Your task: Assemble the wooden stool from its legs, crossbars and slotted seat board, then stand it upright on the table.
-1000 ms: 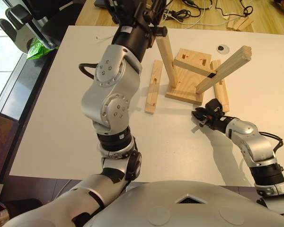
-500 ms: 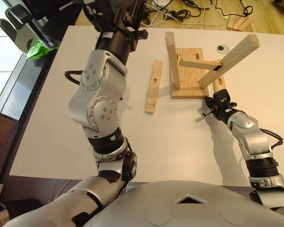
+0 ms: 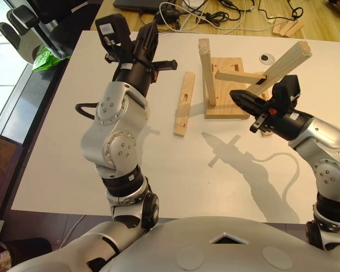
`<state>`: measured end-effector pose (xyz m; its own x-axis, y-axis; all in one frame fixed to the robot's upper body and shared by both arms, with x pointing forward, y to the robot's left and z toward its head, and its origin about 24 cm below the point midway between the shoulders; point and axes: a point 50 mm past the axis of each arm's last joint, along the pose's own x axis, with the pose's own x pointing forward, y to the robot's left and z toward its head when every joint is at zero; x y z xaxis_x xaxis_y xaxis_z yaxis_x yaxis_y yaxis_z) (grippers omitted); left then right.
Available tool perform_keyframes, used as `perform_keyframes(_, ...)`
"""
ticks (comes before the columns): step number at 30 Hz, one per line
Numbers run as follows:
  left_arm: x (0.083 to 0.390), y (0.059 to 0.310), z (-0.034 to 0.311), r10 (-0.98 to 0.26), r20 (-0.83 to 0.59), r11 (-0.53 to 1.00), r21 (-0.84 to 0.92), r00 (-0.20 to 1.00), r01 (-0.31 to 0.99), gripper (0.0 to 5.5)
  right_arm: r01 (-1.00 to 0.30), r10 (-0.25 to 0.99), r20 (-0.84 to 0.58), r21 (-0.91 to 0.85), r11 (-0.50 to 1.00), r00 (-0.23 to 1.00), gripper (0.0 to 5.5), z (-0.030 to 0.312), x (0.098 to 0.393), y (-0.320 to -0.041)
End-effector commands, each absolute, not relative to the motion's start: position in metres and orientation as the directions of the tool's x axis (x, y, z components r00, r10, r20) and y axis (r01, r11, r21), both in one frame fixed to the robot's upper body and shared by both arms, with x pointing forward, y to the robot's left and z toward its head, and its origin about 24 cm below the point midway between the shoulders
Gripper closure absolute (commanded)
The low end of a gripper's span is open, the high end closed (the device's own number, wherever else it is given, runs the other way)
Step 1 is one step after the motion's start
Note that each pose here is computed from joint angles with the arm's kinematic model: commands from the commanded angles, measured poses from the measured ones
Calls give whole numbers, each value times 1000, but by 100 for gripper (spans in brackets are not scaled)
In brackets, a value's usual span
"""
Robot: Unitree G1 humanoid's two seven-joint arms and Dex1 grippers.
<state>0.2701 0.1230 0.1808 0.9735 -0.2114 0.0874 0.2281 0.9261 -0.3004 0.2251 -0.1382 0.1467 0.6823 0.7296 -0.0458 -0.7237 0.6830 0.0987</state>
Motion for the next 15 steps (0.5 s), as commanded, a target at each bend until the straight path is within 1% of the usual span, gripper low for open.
perform_keyframes(1, 270, 117, 174, -238, 41, 932, -273, 970, 240, 545, -646, 646, 14, 30, 763, 764, 550, 157, 226, -117)
perform_keyframes(4, 269, 109, 172, -284, 22, 927, -250, 959, 280, 545, -559, 558, 44, 11, 829, 829, 550, 160, 230, -111)
perform_keyframes(8, 268, 101, 170, -318, 13, 921, -233, 948, 312, 545, -442, 444, 73, -36, 896, 893, 550, 164, 243, -113)
perform_keyframes(13, 268, 96, 170, -341, 13, 914, -227, 940, 335, 545, -347, 352, 49, -88, 934, 935, 550, 157, 256, -115)
perform_keyframes(15, 268, 95, 169, -339, 4, 916, -225, 941, 331, 545, -331, 336, 31, -111, 937, 941, 550, 153, 258, -113)
